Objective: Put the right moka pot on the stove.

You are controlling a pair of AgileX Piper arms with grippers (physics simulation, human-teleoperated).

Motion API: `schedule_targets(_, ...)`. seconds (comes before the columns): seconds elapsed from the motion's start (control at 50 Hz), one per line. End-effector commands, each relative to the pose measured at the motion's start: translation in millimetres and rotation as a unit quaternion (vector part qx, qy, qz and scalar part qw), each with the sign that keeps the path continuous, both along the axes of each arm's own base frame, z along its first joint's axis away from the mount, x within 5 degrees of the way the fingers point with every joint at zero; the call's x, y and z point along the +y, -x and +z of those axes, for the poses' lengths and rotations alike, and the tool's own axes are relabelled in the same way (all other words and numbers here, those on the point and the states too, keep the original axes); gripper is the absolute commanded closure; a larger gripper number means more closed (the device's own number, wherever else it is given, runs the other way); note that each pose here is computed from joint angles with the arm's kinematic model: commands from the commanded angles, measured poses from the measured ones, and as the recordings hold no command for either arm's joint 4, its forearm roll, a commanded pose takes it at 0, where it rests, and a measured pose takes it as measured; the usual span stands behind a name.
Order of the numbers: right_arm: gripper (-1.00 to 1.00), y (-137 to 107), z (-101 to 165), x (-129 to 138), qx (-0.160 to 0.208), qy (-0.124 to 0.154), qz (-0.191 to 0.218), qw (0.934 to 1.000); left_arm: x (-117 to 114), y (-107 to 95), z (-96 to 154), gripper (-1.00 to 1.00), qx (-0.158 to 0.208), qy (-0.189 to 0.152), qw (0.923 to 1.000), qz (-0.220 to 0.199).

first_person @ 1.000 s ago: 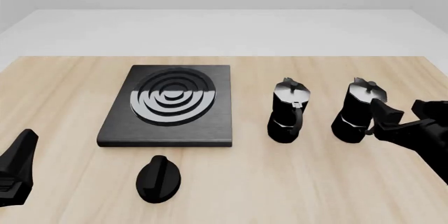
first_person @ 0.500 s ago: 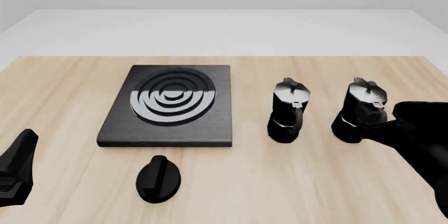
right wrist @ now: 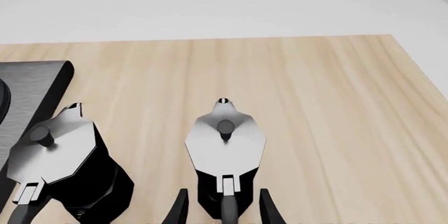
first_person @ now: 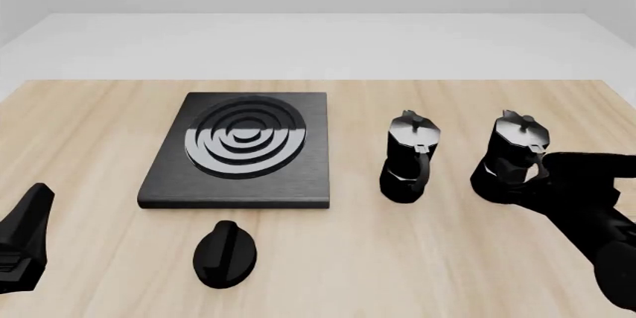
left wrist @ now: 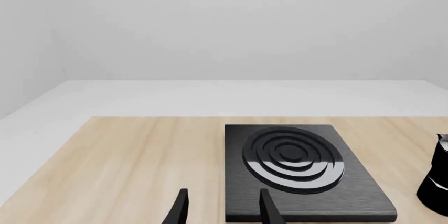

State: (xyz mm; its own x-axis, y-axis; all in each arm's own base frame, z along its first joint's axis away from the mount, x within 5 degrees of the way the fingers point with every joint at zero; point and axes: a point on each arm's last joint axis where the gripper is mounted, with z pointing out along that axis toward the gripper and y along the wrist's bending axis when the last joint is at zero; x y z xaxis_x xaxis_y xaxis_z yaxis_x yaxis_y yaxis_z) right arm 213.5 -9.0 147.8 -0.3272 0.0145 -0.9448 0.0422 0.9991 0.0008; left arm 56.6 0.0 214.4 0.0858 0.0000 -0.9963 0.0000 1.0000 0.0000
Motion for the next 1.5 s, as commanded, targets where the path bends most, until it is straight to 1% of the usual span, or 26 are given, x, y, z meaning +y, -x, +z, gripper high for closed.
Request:
schedule_targets(0.02, -1.00, -5.8, -8.8, -2.1, 0.011, 0.002, -0.003, 0.9999, 0.0, 0.0, 0.0, -1.00, 0.000, 0.000, 1.0000, 0.000)
schedule_targets(0.14, -1.00, -6.6, -10.1, -2.9, 0.010, 0.007, -0.003, 0.9999, 0.0, 0.0, 0.0, -1.00, 0.000, 0.000, 1.0000, 0.000)
schedule_targets(0.16, 1.00, -6.0, -10.0, -3.4, 0.009, 0.008, -0.004, 0.9999, 0.0, 0.0, 0.0, -1.00, 0.000, 0.000, 1.0000, 0.000)
schedule_targets(0.24, 1.00, -7.5, -13.6, -1.7, 0.010, 0.006, -0.001, 0.9999, 0.0, 0.0, 0.0, -1.00, 0.000, 0.000, 1.0000, 0.000)
schedule_targets(0.42, 1.00, -4.8, -9.4, 2.0, 0.007, 0.007, 0.008, 0.9999, 0.0, 0.0, 0.0, -1.00, 0.000, 0.000, 1.0000, 0.000)
schedule_targets(0.48, 1.00, -1.4, -1.7, 3.9, 0.000, 0.009, 0.012, 0.9999, 0.0, 0.0, 0.0, -1.00, 0.000, 0.000, 1.0000, 0.000)
schedule_targets(0.54, 1.00, 3.3, 11.4, 5.2, -0.011, 0.011, 0.016, 0.9998, 0.0, 0.0, 0.0, -1.00, 0.000, 0.000, 1.0000, 0.000)
schedule_targets(0.56, 1.00, 13.2, 36.7, 10.1, -0.034, 0.009, 0.027, 0.9990, 0.0, 0.0, 0.0, -1.00, 0.000, 0.000, 1.0000, 0.000)
schedule_targets(0.6, 1.00, 17.4, 46.1, 11.5, -0.043, 0.010, 0.030, 0.9986, 0.0, 0.0, 0.0, -1.00, 0.000, 0.000, 1.0000, 0.000)
schedule_targets(0.68, 1.00, 21.8, 57.0, 13.3, -0.052, 0.009, 0.035, 0.9980, 0.0, 0.0, 0.0, -1.00, 0.000, 0.000, 1.0000, 0.000)
schedule_targets(0.74, 1.00, 26.1, 63.1, 14.6, -0.060, 0.017, 0.041, 0.9972, 0.0, 0.0, 0.0, -1.00, 0.000, 0.000, 1.0000, 0.000)
schedule_targets(0.8, 1.00, 27.1, 65.0, 14.5, -0.061, 0.016, 0.040, 0.9972, 0.0, 0.0, 0.0, -1.00, 0.000, 0.000, 1.0000, 0.000)
schedule_targets(0.98, 1.00, 35.8, 83.5, 16.3, -0.075, 0.015, 0.045, 0.9961, 0.0, 0.0, 0.0, -1.00, 0.000, 0.000, 1.0000, 0.000)
schedule_targets(1.2, 1.00, 45.4, 106.3, 22.5, -0.092, 0.007, 0.063, 0.9938, 0.0, 0.0, 0.0, -1.00, 0.000, 0.000, 1.0000, 0.000)
schedule_targets(1.26, 1.00, 48.4, 114.2, 26.1, -0.098, 0.004, 0.074, 0.9925, 0.0, 0.0, 0.0, -1.00, 0.000, 0.000, 1.0000, 0.000)
schedule_targets(1.28, 1.00, 51.6, 129.8, 32.9, -0.109, 0.002, 0.096, 0.9895, 0.0, 0.0, 0.0, -1.00, 0.000, 0.000, 1.0000, 0.000)
schedule_targets(1.32, 1.00, 53.5, 137.6, 36.4, -0.115, 0.001, 0.107, 0.9877, 0.0, 0.0, 0.0, -1.00, 0.000, 0.000, 1.0000, 0.000)
schedule_targets(1.42, 1.00, 56.8, 152.8, 41.3, -0.130, -0.003, 0.123, 0.9839, 0.0, 0.0, 0.0, -1.00, 0.000, 0.000, 1.0000, 0.000)
schedule_targets(1.5, 1.00, 58.0, 171.6, 45.2, -0.147, 0.001, 0.136, 0.9797, 0.0, 0.0, 0.0, -1.00, 0.000, 0.000, 1.0000, 0.000)
